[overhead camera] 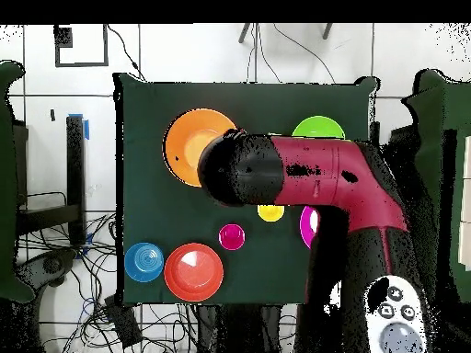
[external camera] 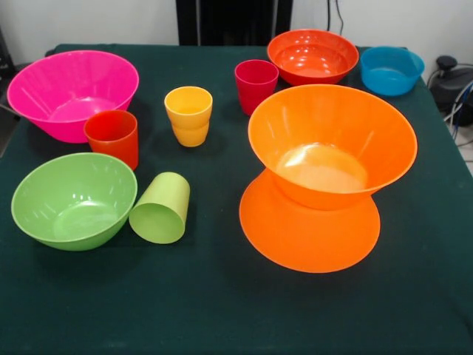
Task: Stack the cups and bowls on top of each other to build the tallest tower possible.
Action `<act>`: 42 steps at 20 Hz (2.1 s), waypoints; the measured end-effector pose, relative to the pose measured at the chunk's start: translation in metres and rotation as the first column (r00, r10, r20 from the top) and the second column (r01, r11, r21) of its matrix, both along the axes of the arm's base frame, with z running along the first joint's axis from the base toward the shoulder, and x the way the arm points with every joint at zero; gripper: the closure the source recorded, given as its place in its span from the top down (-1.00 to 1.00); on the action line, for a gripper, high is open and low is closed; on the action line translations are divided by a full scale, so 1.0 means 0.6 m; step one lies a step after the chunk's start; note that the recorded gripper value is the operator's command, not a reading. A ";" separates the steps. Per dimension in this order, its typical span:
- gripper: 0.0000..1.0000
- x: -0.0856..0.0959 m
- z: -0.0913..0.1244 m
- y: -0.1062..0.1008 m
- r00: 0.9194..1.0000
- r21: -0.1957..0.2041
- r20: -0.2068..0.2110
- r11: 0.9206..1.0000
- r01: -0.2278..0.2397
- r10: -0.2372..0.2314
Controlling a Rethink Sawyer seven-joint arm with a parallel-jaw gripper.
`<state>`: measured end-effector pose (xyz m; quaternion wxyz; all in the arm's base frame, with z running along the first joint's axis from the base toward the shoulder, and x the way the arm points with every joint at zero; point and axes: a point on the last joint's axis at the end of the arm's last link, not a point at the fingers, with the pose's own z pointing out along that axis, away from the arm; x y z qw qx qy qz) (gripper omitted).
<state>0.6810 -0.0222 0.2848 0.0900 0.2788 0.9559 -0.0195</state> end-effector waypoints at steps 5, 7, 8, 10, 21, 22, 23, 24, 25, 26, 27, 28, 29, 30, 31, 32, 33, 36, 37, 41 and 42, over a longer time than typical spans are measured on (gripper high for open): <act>1.00 -0.001 0.015 -0.018 0.993 0.033 -0.086 0.996 -0.080 0.083; 1.00 -0.005 0.018 -0.028 0.985 0.045 -0.119 0.992 -0.119 0.123; 1.00 -0.006 0.019 -0.031 0.982 0.049 -0.128 0.990 -0.132 0.137; 1.00 -0.011 0.021 -0.042 0.967 0.066 -0.161 0.980 -0.189 0.197; 1.00 -0.008 0.023 -0.037 0.953 0.084 -0.165 0.967 -0.241 0.252; 1.00 -0.008 0.022 -0.037 0.953 0.086 -0.166 0.967 -0.241 0.252; 1.00 -0.008 0.018 -0.037 0.953 0.089 -0.168 0.967 -0.241 0.253; 1.00 -0.008 0.016 -0.037 0.952 0.090 -0.170 0.966 -0.241 0.253; 1.00 -0.008 0.015 -0.037 0.952 0.092 -0.171 0.966 -0.240 0.253; 1.00 -0.008 0.013 -0.037 0.952 0.093 -0.172 0.966 -0.240 0.253; 1.00 -0.008 0.010 -0.035 0.951 0.097 -0.174 0.966 -0.240 0.254; 1.00 -0.007 0.008 -0.034 0.951 0.100 -0.176 0.966 -0.240 0.255; 1.00 -0.007 0.006 -0.033 0.950 0.103 -0.177 0.965 -0.240 0.256; 1.00 -0.007 0.003 -0.032 0.950 0.107 -0.179 0.965 -0.240 0.256; 1.00 -0.007 0.000 -0.031 0.949 0.110 -0.182 0.965 -0.240 0.257; 1.00 -0.008 -0.004 -0.030 0.948 0.113 -0.185 0.964 -0.240 0.258; 1.00 -0.008 -0.008 -0.030 0.948 0.117 -0.188 0.964 -0.240 0.259; 1.00 -0.007 -0.013 -0.026 0.946 0.122 -0.192 0.963 -0.242 0.262; 1.00 -0.007 -0.014 -0.024 0.945 0.122 -0.192 0.962 -0.243 0.264; 1.00 0.006 -0.011 -0.010 0.944 0.119 -0.180 0.959 -0.257 0.275; 1.00 0.010 -0.009 -0.007 0.945 0.118 -0.176 0.958 -0.260 0.278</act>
